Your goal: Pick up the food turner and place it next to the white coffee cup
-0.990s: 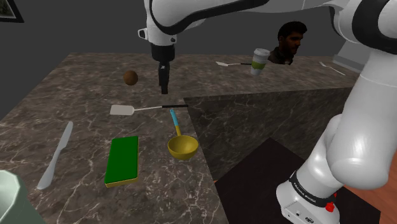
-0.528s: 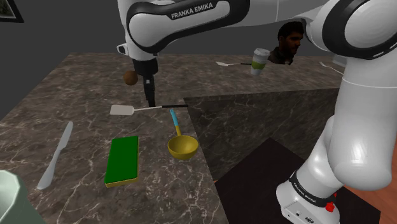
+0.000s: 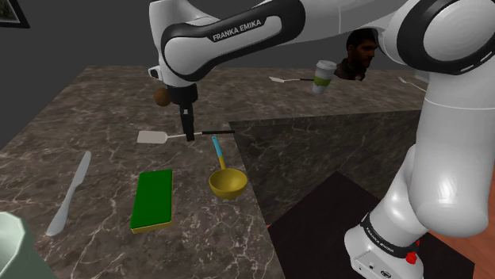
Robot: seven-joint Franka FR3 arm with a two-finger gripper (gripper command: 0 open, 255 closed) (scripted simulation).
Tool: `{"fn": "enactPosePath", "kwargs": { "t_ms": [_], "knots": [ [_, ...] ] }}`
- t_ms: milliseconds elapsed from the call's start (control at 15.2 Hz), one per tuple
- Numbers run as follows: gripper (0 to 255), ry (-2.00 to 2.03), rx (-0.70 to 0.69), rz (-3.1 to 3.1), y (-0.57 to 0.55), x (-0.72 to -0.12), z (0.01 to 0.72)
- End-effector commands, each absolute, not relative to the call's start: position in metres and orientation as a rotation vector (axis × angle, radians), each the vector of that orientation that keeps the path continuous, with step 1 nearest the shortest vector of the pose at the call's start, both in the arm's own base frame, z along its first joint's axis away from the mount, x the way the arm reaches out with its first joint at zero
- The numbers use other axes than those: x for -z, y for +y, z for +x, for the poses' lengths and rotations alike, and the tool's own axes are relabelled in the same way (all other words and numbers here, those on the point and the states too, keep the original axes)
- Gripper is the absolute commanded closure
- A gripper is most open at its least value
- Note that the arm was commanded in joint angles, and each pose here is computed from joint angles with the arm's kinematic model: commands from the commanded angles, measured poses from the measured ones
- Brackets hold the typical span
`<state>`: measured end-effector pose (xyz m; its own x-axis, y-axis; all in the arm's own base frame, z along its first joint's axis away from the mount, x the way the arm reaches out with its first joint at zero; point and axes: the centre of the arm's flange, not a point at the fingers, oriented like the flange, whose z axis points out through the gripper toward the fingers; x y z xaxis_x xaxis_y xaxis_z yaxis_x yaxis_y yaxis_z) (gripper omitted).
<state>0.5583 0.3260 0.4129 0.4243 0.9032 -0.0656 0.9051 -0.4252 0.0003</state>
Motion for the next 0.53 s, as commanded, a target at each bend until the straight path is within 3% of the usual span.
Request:
{"fn": "enactPosePath", "kwargs": {
  "t_ms": [0,198,264,462],
  "knots": [
    [0,1.665,0.085,2.621,0.3260,-0.4122,0.5583],
    [0,1.665,0.085,2.621,0.3260,-0.4122,0.5583],
    [255,1.665,0.085,2.621,0.3260,-0.4122,0.5583],
    [255,1.665,0.085,2.621,0.3260,-0.4122,0.5583]
  ]
}}
